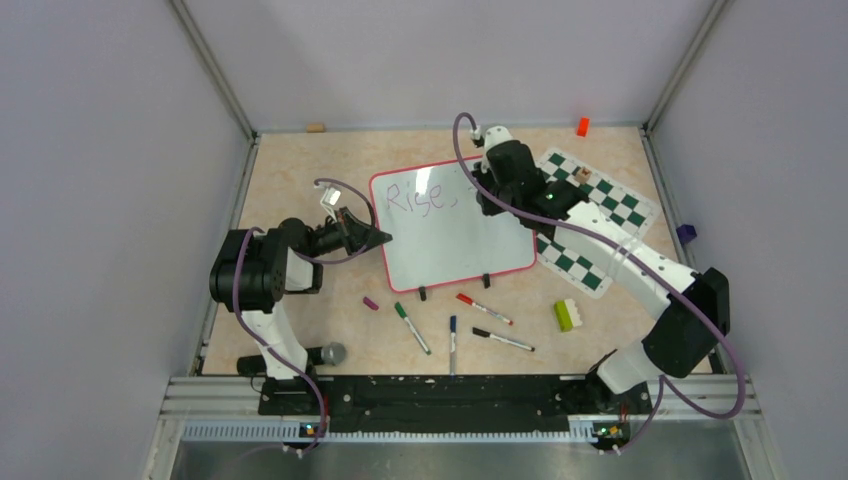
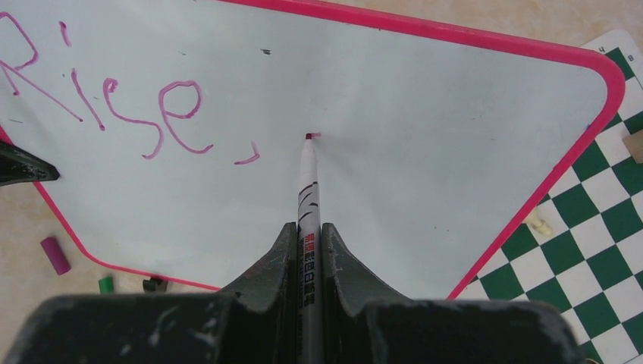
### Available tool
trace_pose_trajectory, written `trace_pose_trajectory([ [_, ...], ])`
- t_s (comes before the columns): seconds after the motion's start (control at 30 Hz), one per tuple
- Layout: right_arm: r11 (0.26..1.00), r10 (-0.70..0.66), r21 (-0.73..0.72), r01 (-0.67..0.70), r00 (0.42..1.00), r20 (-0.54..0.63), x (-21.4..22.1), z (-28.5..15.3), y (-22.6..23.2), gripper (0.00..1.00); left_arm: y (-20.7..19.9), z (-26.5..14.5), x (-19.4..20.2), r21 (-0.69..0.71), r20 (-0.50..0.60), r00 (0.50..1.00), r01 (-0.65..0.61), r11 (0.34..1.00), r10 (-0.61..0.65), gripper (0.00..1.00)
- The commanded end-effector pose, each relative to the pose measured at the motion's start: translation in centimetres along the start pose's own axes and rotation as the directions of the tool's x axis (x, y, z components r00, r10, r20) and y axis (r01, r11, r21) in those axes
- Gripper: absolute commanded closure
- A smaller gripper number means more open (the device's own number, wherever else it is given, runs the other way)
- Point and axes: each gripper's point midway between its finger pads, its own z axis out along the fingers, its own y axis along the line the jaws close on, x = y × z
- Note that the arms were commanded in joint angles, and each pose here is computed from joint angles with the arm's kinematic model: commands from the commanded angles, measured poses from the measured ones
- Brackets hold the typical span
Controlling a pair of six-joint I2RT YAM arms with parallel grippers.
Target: Write a sentence on the whiteboard
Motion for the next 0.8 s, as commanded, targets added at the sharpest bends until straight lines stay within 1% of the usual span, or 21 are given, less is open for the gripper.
trace_pose_trajectory([
  [0.0,0.997,0.025,-0.077,-0.019,0.997,0.077,-2.6,-1.5,1.1,1.00,-1.2,0.2,-0.6,0.051,0.004,0.991,-0.135,0.989,0.135,1.00],
  [0.1,0.991,0.041,-0.132,-0.031,0.997,0.069,-1.9,-2.4,1.9,1.00,-1.2,0.2,-0.5,0.052,0.004,0.991,-0.135,0.989,0.135,1.00],
  [0.3,0.986,0.074,-0.154,-0.061,0.994,0.084,-0.1,-4.4,3.7,1.00,-1.2,0.2,-0.6,0.050,0.005,0.991,-0.135,0.990,0.135,1.00],
  [0.4,0.990,0.106,-0.105,-0.092,0.985,0.134,0.7,-5.6,5.0,1.00,-1.3,0.2,-0.5,0.050,0.005,0.991,-0.136,0.989,0.136,1.00],
  [0.47,0.988,0.149,-0.074,-0.138,0.975,0.165,1.3,-6.3,5.6,1.00,-1.2,0.1,-0.6,0.048,0.007,0.991,-0.136,0.989,0.136,1.00],
  [0.53,0.982,0.183,-0.067,-0.174,0.967,0.177,2.3,-6.6,6.4,1.00,-1.2,0.2,-0.6,0.045,0.010,0.991,-0.136,0.990,0.136,1.00],
  [0.6,0.976,0.217,-0.059,-0.210,0.960,0.174,3.1,-6.8,6.9,1.00,-1.2,0.1,-0.7,0.035,0.022,0.990,-0.140,0.990,0.139,1.00],
  [0.77,0.978,0.206,-0.066,-0.199,0.969,0.134,4.5,-6.7,8.0,1.00,-1.1,-0.2,-0.7,-0.020,0.043,0.984,-0.170,0.985,0.171,1.00],
])
